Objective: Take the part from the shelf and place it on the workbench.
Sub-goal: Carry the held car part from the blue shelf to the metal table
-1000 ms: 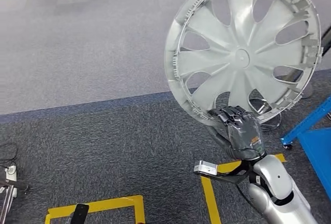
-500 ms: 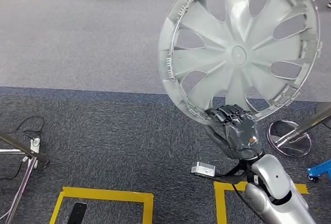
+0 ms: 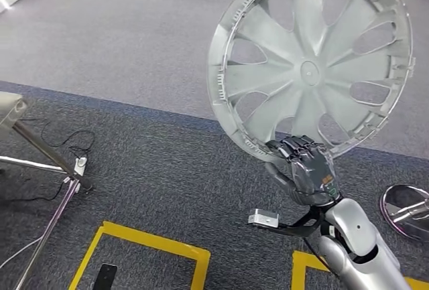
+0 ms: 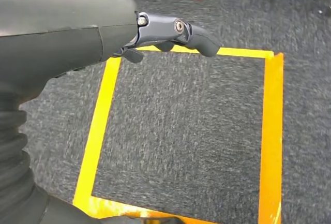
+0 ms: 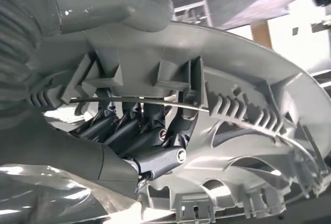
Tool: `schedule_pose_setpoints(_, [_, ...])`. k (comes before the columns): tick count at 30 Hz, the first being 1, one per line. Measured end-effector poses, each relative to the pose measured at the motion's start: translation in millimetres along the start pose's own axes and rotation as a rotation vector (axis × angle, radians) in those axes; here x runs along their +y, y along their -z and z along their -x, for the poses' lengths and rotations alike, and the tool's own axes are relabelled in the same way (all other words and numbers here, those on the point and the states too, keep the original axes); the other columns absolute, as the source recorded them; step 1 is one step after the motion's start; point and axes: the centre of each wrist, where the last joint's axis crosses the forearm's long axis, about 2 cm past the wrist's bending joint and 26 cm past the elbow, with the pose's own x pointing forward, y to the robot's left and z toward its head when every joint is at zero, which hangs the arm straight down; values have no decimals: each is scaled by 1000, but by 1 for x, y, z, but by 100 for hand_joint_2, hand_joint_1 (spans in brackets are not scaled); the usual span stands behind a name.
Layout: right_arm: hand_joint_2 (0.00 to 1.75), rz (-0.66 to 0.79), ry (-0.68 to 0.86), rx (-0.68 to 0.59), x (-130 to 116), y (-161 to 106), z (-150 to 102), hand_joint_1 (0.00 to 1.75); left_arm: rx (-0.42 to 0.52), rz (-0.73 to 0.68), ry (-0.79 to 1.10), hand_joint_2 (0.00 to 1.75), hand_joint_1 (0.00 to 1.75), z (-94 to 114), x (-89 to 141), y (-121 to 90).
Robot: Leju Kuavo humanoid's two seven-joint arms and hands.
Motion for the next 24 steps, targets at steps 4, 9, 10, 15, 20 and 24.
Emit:
schedule_pose_setpoints(4, [175, -6, 2, -9, 1, -1, -2, 175, 5, 4, 0, 175, 0, 0, -1, -1])
schedule_pose_setpoints(9, [175, -6, 1, -13, 2, 0, -3, 175, 3, 7, -1, 175, 0, -1, -1, 0])
schedule_pose_setpoints(10, [175, -5, 1, -15, 2, 1, -3, 175, 3, 8, -1, 175, 0, -1, -1, 0])
schedule_pose_setpoints(15, [175, -1, -3, -21, 1, 3, -3, 175, 0, 9, 1, 175, 0, -1, -1, 0])
schedule_pose_setpoints(20, [175, -16, -2, -19, 3, -1, -4, 175, -2, 13, 0, 175, 0, -2, -2, -1])
schedule_pose_setpoints(24, [175, -19, -1, -18, 4, -3, -4, 175, -4, 12, -1, 175, 0, -2, -2, -1])
